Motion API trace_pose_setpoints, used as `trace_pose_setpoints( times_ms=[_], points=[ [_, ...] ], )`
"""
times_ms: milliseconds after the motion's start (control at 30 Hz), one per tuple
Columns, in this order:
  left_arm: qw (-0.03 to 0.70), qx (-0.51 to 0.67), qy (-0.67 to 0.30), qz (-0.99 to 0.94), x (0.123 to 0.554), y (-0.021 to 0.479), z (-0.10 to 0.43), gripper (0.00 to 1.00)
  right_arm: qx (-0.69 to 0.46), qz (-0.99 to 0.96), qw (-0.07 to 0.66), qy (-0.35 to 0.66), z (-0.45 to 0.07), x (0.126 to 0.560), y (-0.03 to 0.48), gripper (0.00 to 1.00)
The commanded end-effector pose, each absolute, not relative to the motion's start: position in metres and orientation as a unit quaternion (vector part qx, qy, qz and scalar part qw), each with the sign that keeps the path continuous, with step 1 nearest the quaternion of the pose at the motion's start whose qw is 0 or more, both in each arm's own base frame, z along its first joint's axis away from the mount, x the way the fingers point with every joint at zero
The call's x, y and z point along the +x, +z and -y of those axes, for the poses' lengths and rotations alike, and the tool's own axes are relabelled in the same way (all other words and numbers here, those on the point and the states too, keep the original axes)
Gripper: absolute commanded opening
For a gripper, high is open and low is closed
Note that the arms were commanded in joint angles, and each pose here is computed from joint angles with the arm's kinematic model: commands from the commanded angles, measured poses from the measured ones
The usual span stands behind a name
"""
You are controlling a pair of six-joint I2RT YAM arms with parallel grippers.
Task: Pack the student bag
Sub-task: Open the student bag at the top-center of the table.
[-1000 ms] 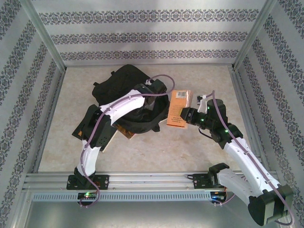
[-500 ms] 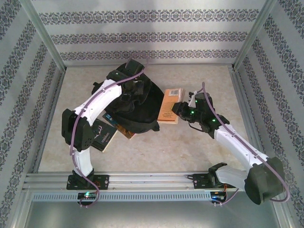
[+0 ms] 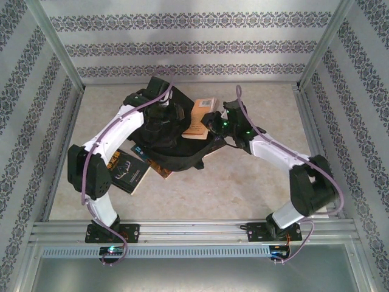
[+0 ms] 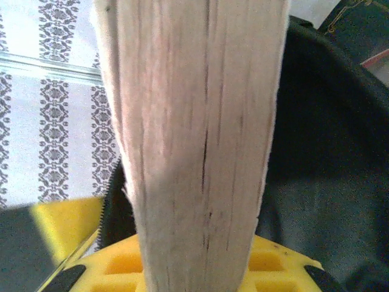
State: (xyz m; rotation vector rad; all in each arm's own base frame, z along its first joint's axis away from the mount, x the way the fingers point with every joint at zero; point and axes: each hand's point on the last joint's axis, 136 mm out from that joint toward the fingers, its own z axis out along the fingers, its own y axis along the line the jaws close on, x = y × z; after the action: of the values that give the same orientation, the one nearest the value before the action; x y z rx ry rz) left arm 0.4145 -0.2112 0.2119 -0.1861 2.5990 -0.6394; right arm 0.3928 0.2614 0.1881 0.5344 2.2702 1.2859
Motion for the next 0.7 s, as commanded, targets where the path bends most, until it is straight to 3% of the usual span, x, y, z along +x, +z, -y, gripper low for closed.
trace_pose_setpoints(
  times_ms=[0, 167, 333, 533, 667],
  points=[
    [0.270, -0.048, -0.267, -0.924, 0.413, 0.252, 0.210, 0.60, 0.196, -0.768, 0.226, 0.566, -0.291, 0.406, 0.231, 0.00],
    [0.314, 0.007, -0.190, -0.930, 0.400, 0.263, 0.182, 0.67, 0.205, -0.738, 0.226, 0.602, -0.293, 0.406, 0.246, 0.00],
    [0.326, 0.054, -0.178, -0.927, 0.386, 0.256, 0.179, 0.75, 0.199, -0.739, 0.224, 0.604, -0.295, 0.403, 0.247, 0.00],
    [0.329, 0.091, -0.174, -0.924, 0.382, 0.244, 0.181, 0.77, 0.200, -0.743, 0.207, 0.604, -0.300, 0.403, 0.233, 0.00],
    [0.344, 0.101, -0.138, -0.923, 0.392, 0.241, 0.173, 0.72, 0.196, -0.743, 0.207, 0.606, -0.300, 0.401, 0.232, 0.00]
  ],
)
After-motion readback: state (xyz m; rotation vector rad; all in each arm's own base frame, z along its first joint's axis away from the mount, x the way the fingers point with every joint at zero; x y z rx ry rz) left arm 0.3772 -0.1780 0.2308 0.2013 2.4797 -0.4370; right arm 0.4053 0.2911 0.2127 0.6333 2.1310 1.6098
